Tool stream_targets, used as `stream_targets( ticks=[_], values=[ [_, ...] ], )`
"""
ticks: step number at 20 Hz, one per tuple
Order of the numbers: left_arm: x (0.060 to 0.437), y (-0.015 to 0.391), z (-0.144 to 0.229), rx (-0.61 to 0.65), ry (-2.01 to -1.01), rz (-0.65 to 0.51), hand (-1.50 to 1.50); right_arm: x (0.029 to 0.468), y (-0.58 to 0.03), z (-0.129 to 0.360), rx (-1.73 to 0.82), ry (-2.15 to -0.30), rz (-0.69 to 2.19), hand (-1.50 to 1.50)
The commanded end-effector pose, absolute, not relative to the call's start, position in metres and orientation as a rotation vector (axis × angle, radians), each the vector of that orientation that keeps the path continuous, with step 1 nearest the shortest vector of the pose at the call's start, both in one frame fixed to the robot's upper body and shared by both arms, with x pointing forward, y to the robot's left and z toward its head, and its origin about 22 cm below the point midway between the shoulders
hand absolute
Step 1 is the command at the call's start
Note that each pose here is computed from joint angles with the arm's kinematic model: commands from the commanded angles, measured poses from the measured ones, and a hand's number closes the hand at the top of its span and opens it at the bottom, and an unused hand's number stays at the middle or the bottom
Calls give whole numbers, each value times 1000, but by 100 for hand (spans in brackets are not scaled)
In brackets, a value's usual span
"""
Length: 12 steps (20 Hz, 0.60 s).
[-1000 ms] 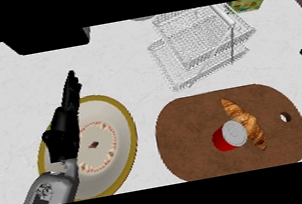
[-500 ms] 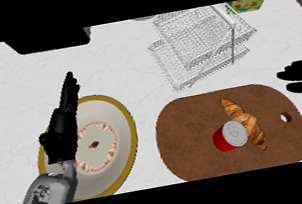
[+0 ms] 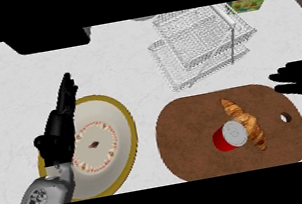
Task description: Pick the croissant from the cutting board and place it in the tiered basket
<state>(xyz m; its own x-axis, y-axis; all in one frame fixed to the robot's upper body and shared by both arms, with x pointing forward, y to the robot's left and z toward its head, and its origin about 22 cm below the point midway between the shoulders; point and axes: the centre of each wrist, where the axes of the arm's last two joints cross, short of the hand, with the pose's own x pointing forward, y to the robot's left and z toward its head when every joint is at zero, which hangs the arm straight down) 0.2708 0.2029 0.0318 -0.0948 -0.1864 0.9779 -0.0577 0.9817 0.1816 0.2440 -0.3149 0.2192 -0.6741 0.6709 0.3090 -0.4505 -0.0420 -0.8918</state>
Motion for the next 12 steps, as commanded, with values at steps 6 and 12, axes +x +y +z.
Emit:
stream_targets(
  ticks=[6, 12],
  values=[
    [271, 201, 44, 192, -1663, -126, 0, 253, -322, 189, -194, -1453, 1969, -150],
    [263, 181, 22, 195, -1663, -108, 0, 253, -325, 171, -213, -1528, 2054, -150]
  ],
)
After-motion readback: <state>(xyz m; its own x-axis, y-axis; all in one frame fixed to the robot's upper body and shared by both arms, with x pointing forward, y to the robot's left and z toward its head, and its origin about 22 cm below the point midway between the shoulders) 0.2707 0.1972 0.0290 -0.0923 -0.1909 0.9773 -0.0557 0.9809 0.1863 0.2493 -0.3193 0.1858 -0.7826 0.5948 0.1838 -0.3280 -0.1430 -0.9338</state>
